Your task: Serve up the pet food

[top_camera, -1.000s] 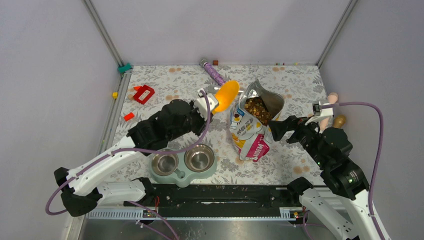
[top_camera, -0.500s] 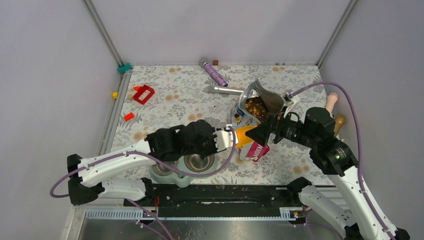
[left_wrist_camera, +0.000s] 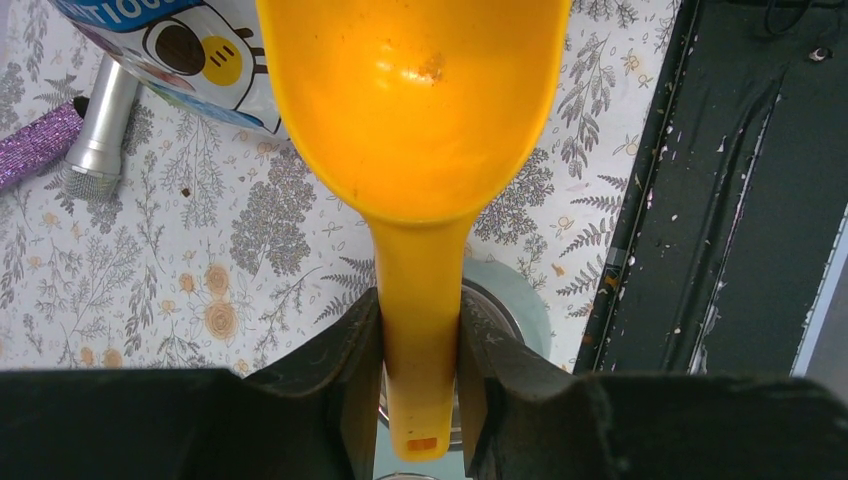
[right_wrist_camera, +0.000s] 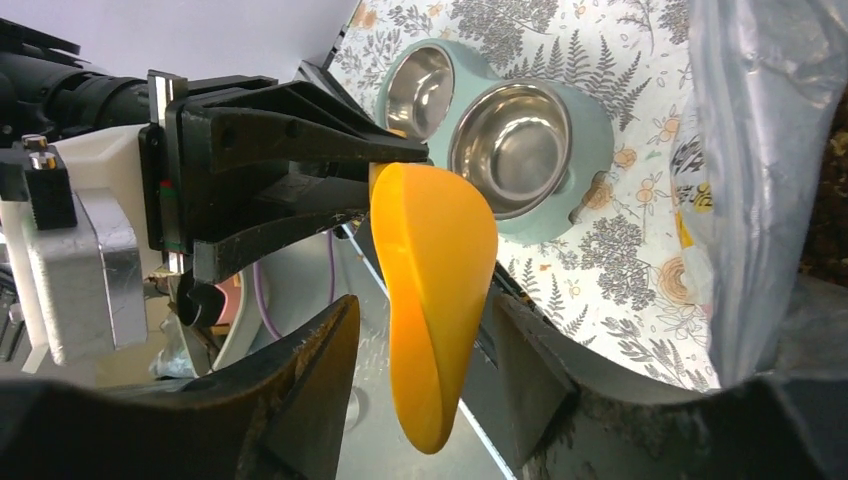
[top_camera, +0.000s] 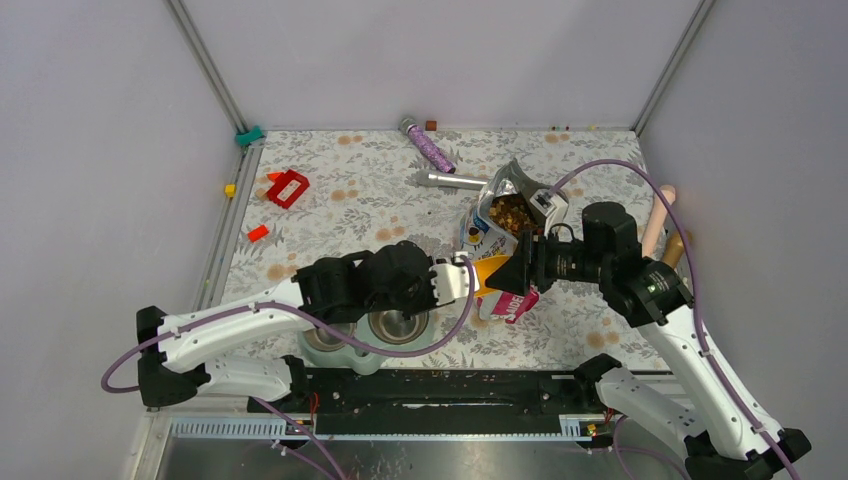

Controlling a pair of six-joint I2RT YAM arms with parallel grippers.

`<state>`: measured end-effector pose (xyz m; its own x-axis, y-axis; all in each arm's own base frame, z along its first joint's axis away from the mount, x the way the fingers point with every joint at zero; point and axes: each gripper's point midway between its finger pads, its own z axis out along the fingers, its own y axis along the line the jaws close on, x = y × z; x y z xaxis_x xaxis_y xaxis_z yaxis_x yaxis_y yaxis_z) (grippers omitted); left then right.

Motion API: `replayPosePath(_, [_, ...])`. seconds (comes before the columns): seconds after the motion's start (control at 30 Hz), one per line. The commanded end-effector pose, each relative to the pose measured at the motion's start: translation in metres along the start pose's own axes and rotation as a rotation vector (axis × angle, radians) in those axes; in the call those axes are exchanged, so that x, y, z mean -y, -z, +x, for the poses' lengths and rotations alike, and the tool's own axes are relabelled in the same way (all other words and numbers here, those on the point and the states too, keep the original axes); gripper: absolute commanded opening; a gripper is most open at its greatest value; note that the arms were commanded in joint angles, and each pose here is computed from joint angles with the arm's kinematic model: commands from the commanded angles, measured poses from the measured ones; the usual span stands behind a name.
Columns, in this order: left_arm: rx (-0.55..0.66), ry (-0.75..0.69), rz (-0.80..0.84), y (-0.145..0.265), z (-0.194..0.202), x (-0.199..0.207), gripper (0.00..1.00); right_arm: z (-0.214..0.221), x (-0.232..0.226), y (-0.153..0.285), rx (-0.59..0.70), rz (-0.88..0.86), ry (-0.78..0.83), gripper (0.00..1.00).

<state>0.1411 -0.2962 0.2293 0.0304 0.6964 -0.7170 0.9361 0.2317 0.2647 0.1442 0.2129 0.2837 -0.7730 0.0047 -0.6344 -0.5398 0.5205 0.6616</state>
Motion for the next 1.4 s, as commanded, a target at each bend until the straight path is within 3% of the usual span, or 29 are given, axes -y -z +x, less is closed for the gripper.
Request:
replayPosePath(0.0, [0.175,0.011,-0.034,0.020,-0.046,-0.011,0.02,0.001,-0.010,0.003,-0.016,-0.044,0.005,0.54])
replayPosePath(0.13, [0.231,0.001,-0.020,0.028,-0.057,-0.008,0.04,0.000,-0.006,0.001,-0.014,-0.026,-0.001,0.42])
replayPosePath(0.23, [0.263,-0.020,0.012,0.033,-0.061,-0.002,0.04,-0.003,-0.005,-0.003,-0.004,-0.030,-0.012,0.19])
replayPosePath(0.3, [0.274,-0.021,0.021,0.036,-0.062,0.000,0.10,-0.007,-0.006,-0.004,0.009,-0.033,-0.012,0.01])
replayPosePath(0.33, [0.282,-0.016,0.020,0.037,-0.063,0.001,0.17,-0.009,-0.007,-0.003,0.019,-0.036,-0.009,0.00])
replayPosePath(0.4, [0.310,0.004,0.014,0.040,-0.065,0.000,0.47,-0.013,-0.009,0.000,0.051,-0.031,0.005,0.00])
replayPosePath(0.43, [0.330,0.020,0.004,0.042,-0.067,-0.001,0.67,-0.017,-0.009,0.001,0.075,-0.027,0.014,0.00])
replayPosePath(0.47, [0.348,0.040,-0.008,0.043,-0.068,-0.002,0.95,-0.019,-0.009,0.003,0.096,-0.021,0.021,0.00])
replayPosePath(0.5, [0.374,0.069,-0.024,0.047,-0.071,-0.005,0.98,-0.022,-0.008,0.004,0.119,-0.011,0.028,0.00])
replayPosePath(0.8, [0.637,0.556,-0.198,0.112,-0.100,-0.048,0.99,-0.046,-0.006,0.015,0.297,0.036,0.030,0.00])
replayPosePath(1.03, [0.784,0.871,-0.261,0.158,-0.082,-0.089,0.99,-0.071,-0.027,0.021,0.412,-0.055,-0.008,0.00])
replayPosePath(1.23, [0.768,1.009,-0.110,0.163,-0.074,-0.088,0.99,-0.084,-0.056,0.018,0.350,-0.164,-0.046,0.00])
replayPosePath(1.37, [0.792,1.054,0.113,0.147,-0.082,-0.073,0.99,-0.094,-0.061,0.010,0.338,-0.210,-0.084,0.00])
